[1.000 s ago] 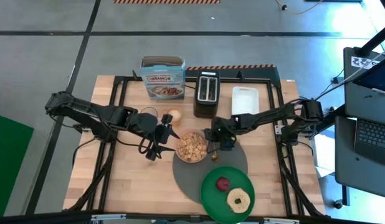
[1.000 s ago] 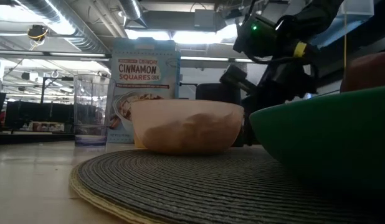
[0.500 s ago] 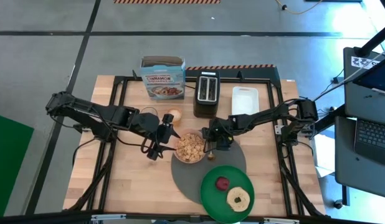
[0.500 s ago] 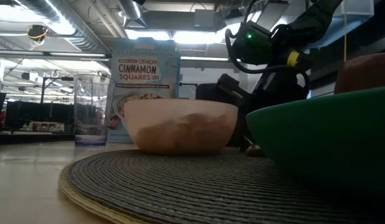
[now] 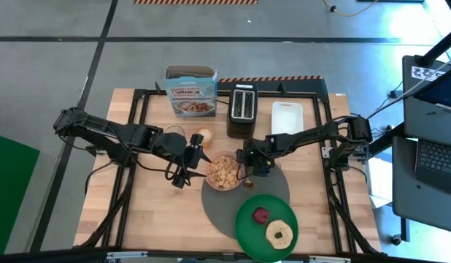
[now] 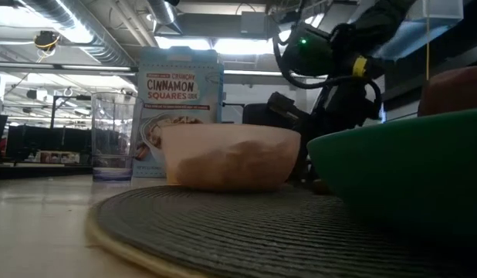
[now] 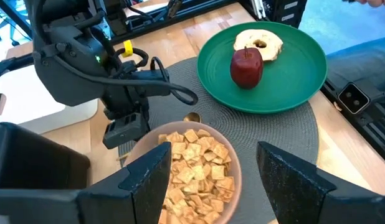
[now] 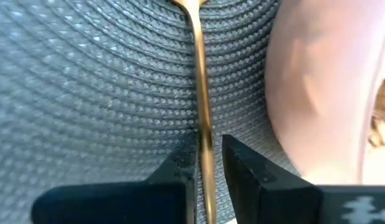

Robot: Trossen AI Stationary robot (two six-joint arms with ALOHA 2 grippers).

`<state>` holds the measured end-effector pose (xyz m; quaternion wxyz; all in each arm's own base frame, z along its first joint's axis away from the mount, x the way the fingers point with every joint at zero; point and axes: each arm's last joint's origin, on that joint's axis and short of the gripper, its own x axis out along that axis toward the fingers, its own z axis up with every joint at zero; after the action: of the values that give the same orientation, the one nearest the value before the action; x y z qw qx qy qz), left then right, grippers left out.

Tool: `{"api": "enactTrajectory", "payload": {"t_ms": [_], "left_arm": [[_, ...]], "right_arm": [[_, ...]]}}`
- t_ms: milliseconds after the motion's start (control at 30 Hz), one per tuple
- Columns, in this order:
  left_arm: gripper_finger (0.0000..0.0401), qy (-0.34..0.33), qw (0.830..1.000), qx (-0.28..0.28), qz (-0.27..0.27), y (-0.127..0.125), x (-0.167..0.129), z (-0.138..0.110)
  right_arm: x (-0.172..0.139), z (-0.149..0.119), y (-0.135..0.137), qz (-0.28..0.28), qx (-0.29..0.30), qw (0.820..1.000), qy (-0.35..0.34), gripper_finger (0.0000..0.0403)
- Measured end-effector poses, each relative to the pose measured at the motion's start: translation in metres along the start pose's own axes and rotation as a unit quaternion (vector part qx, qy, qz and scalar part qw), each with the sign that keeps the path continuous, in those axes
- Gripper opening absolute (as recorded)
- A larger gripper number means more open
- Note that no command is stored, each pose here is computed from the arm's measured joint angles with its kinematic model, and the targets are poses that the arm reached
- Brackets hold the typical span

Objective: Arrange a breakfast setting
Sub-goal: Put the gold spoon on the gray table mat, then adjust the green plate on the gray table mat

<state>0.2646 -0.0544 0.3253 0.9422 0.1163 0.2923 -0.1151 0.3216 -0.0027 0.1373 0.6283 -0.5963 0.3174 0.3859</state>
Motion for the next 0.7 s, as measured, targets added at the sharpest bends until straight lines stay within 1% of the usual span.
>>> {"api": "enactTrajectory", "payload": {"t_ms": [133, 267, 333, 433, 500, 533, 567, 600, 667, 700], "left_arm": [[0.0231, 0.001, 1.000, 0.000, 0.000, 0.000, 0.000, 0.000], [0.0231, 0.001, 1.000, 0.001, 0.000, 0.000, 0.000, 0.000], [0.0231, 0.001, 1.000, 0.001, 0.000, 0.000, 0.000, 0.000], [0.0231, 0.001, 1.000, 0.001, 0.000, 0.000, 0.000, 0.000], [0.0231, 0.001, 1.000, 0.001, 0.000, 0.000, 0.000, 0.000], [0.0231, 0.002, 1.000, 0.001, 0.000, 0.000, 0.000, 0.000], [0.0231, 0.002, 1.000, 0.001, -0.001, 0.000, 0.000, 0.000], [0.0231, 0.002, 1.000, 0.001, -0.001, 0.000, 0.000, 0.000], [0.0231, 0.002, 1.000, 0.001, -0.001, 0.000, 0.000, 0.000], [0.0231, 0.003, 1.000, 0.001, -0.001, 0.000, 0.000, 0.000]], "right_arm": [[-0.012, 0.001, -0.007, 0.065, 0.030, 0.997, 0.004, 0.0051], [-0.030, 0.005, -0.016, 0.108, 0.062, 0.992, 0.005, 0.0050], [-0.038, 0.009, -0.021, 0.104, 0.068, 0.992, 0.004, 0.0050], [-0.051, 0.023, -0.027, 0.087, 0.070, 0.994, 0.003, 0.0050], [-0.059, 0.032, -0.029, 0.084, 0.088, 0.992, 0.007, 0.0050], [-0.064, 0.037, -0.028, 0.088, 0.115, 0.989, 0.008, 0.0050], [-0.068, 0.042, -0.027, 0.085, 0.156, 0.984, 0.011, 0.0050], [-0.071, 0.045, -0.028, 0.081, 0.207, 0.975, 0.014, 0.0050], [-0.077, 0.051, -0.026, 0.084, 0.315, 0.945, 0.019, 0.0050], [-0.079, 0.053, -0.024, 0.095, 0.359, 0.928, 0.022, 0.0050]]}}
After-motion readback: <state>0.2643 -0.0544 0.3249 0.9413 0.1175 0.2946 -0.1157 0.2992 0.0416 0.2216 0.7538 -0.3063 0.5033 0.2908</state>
